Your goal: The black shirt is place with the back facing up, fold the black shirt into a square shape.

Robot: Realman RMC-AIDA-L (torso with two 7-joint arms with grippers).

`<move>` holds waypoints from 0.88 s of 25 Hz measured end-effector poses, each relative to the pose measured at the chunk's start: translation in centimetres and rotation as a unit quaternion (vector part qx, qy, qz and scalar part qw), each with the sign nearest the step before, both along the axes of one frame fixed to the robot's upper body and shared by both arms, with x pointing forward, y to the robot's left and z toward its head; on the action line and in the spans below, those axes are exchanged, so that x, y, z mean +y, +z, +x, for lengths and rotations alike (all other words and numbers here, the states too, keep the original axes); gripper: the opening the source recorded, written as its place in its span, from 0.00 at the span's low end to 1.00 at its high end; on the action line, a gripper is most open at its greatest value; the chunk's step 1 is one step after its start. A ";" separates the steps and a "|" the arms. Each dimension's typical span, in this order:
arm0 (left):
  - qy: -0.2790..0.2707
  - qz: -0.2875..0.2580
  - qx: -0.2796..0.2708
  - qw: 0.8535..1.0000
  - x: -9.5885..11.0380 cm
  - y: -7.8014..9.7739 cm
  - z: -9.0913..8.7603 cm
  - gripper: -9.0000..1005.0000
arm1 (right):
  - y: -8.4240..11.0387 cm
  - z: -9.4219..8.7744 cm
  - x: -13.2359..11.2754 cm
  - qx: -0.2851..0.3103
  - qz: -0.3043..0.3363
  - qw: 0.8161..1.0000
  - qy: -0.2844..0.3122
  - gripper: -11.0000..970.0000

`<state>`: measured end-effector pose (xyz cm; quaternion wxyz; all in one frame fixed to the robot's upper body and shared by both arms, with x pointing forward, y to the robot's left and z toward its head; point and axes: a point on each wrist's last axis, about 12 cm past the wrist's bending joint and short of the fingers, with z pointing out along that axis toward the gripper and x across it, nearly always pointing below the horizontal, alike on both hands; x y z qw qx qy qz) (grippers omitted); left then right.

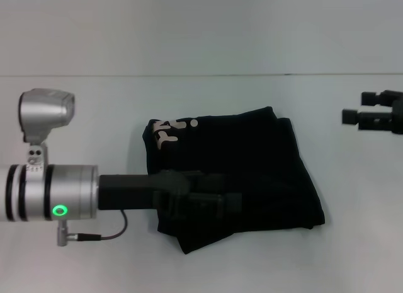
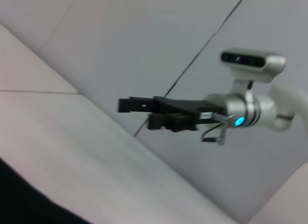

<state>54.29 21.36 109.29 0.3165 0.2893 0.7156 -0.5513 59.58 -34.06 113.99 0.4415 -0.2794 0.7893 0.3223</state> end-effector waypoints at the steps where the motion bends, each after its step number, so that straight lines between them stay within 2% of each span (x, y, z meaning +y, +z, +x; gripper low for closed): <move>1: 0.002 0.008 -0.012 1.000 0.4 -0.1 -0.1 0.86 | 0.0 0.0 0.4 -0.003 -0.006 1.000 0.018 0.92; 7: 0.007 0.059 -0.069 0.996 2.2 -1.0 -0.6 0.88 | 0.4 0.2 3.5 -0.018 -0.046 0.994 0.101 0.91; 12: 0.032 0.079 -0.073 0.994 2.9 -1.6 -0.5 0.88 | 1.1 0.7 5.9 -0.029 -0.097 0.984 0.147 0.91; 22: 0.032 0.095 -0.070 0.992 4.3 -2.0 -1.6 0.87 | 2.0 1.6 9.4 -0.040 -0.190 0.955 0.225 0.91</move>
